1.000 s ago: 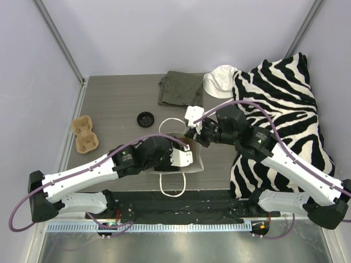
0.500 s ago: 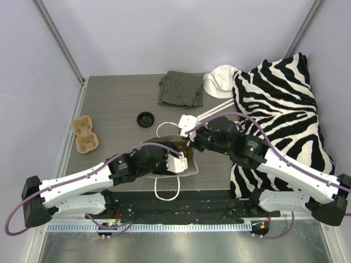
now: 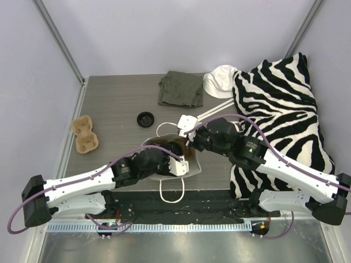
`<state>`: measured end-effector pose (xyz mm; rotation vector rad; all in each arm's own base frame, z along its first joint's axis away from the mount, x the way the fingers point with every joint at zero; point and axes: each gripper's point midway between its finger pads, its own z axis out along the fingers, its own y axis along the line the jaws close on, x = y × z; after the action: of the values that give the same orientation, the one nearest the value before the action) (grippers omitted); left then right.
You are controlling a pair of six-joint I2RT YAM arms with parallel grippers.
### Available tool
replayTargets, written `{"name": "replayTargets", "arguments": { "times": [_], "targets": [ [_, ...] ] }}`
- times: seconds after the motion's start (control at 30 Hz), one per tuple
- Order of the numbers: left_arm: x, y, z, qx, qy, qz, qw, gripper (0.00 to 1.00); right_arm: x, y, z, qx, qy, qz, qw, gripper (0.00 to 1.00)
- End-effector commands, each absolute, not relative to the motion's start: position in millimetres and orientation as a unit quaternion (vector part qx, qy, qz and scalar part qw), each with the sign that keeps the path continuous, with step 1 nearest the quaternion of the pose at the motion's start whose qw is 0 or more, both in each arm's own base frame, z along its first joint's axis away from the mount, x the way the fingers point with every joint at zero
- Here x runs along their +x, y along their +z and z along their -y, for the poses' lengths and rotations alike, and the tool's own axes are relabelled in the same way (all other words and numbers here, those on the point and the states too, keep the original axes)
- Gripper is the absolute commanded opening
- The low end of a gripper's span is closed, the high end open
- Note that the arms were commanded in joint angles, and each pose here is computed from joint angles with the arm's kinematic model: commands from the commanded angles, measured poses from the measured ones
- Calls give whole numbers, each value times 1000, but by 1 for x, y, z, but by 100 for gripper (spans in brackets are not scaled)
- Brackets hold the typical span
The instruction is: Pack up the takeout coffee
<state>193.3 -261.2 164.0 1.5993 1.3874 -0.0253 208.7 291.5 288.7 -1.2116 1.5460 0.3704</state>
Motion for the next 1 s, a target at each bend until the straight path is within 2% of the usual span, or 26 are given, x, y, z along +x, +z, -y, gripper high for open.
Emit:
{"name": "replayTargets", "arguments": {
  "times": [0.0,0.37,0.97],
  "targets": [
    [196,174,275,659,-14,-544,520,42,211,321,-294,-473,174,-634,587,1],
    [194,206,277,683,7,-493,539,41,214,311,-292,-472,163,-642,581,1],
    [199,165,289,716,17,-517,469,39,212,316,-298,-474,178,-634,585,1]
  ]
}}
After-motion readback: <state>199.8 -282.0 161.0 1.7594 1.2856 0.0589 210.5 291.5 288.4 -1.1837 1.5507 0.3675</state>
